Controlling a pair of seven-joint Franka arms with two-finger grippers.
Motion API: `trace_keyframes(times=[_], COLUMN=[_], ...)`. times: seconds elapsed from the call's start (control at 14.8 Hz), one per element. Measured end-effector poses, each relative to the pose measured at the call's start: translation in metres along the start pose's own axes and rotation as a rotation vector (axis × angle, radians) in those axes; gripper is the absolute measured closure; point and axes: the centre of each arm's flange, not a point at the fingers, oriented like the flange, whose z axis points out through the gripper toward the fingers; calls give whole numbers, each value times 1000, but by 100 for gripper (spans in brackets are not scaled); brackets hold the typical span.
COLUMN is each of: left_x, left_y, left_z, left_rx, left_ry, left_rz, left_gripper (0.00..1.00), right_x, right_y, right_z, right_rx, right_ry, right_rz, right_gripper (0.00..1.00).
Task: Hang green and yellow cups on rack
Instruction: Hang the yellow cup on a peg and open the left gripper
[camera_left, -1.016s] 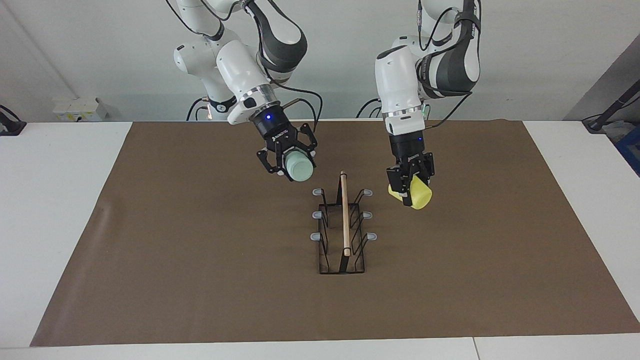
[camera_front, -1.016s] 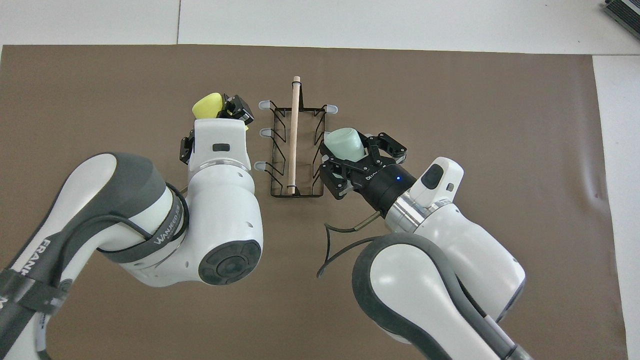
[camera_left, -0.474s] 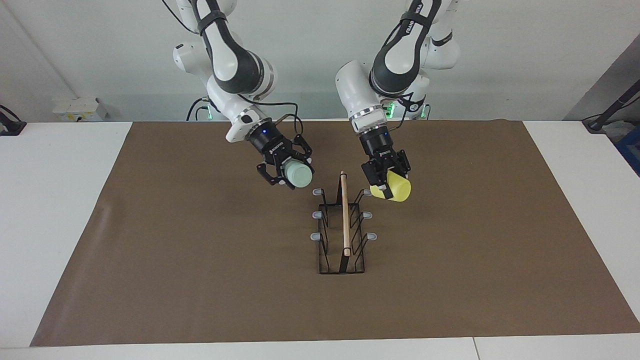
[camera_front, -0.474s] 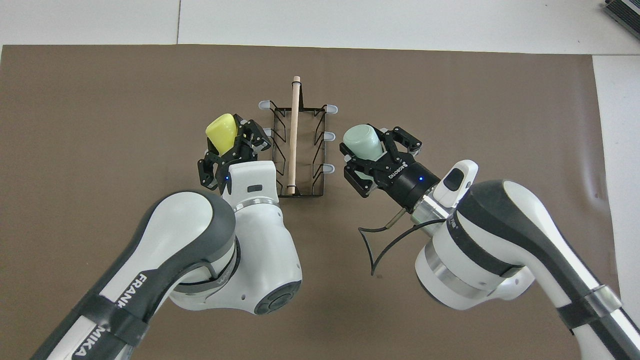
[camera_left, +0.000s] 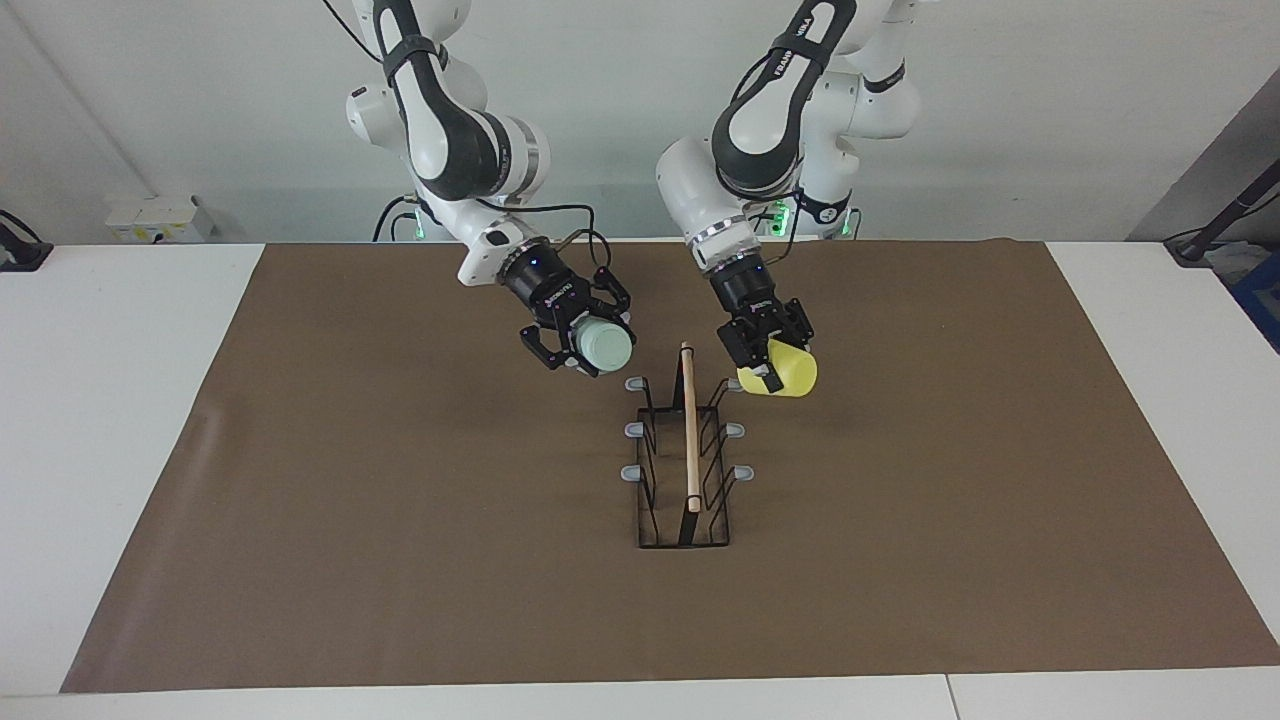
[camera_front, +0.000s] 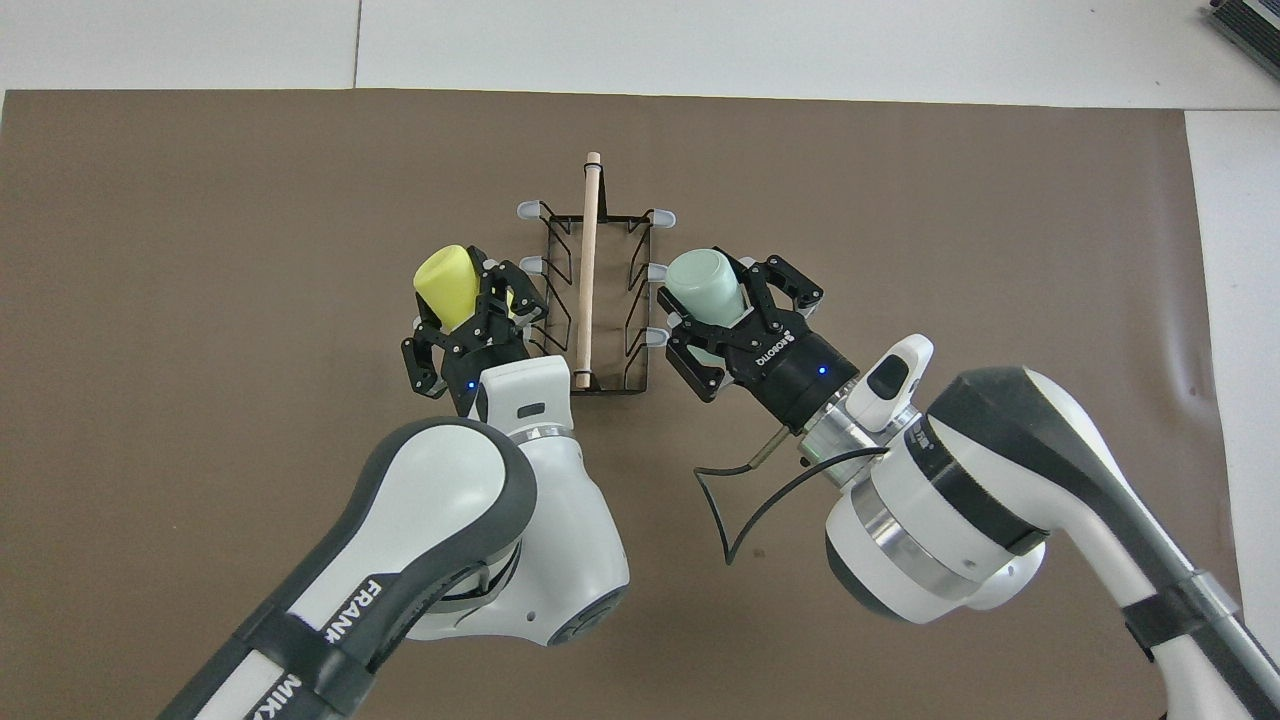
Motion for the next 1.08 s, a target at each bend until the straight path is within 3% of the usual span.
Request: trace_keyframes(times=[0.2, 0.75, 0.81, 0.95, 1.08], left_x=[-31, -66, -67, -68, -63], left_y=[2, 10, 10, 10, 12], left_z=[1, -24, -25, -27, -28], left_rx=[3, -52, -50, -39, -27], left_ry=[45, 16, 11, -1, -7], left_rz=[36, 83, 84, 74, 55], left_gripper=[32, 32, 26, 4, 0], right_x=[-8, -24, -25, -31, -36], right_y=[3, 9, 12, 12, 8], right_z=[4, 17, 18, 18, 19], right_rx=[22, 71, 78, 88, 108], right_ry=[18, 73, 88, 107, 134], right_rz=[5, 42, 48, 68, 90], right_gripper=[35, 35, 35, 35, 35])
